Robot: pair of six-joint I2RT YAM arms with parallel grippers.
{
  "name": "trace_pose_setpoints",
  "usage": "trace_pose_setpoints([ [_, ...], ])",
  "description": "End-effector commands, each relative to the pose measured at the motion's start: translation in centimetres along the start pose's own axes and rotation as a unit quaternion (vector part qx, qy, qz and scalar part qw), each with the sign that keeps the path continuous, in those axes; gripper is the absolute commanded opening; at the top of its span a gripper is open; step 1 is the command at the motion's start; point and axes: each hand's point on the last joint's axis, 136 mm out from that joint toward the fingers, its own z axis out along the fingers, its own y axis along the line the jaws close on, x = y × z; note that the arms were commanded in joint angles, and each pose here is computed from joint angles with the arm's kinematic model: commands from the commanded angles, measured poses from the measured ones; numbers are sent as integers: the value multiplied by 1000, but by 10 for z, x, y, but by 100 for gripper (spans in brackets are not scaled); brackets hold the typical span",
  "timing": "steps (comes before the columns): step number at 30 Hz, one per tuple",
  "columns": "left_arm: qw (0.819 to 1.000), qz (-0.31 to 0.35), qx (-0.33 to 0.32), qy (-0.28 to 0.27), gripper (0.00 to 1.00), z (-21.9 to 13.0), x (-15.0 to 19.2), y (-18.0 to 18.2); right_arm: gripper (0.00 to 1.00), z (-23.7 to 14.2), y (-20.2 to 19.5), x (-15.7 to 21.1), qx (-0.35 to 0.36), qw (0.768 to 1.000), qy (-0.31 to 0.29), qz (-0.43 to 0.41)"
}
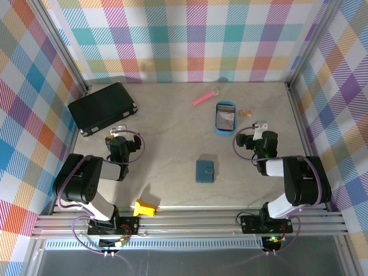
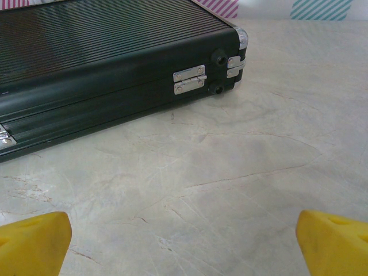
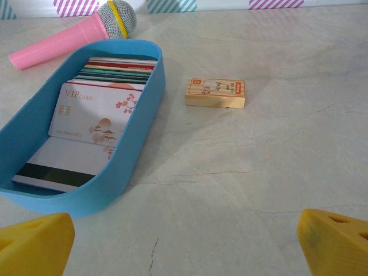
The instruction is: Put the credit cards into the card holder
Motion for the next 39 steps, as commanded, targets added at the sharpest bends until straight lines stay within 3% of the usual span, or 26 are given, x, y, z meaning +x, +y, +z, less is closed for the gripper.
trace_pose_setpoints([
  [1,1000,-11,-2,-5,100,2,-5,2,99,2,-1,-9,-5,1000,-14,6],
  [39,1000,-11,-2,-6,100,2,-5,2,99,2,-1,-8,-9,1000,-12,9],
])
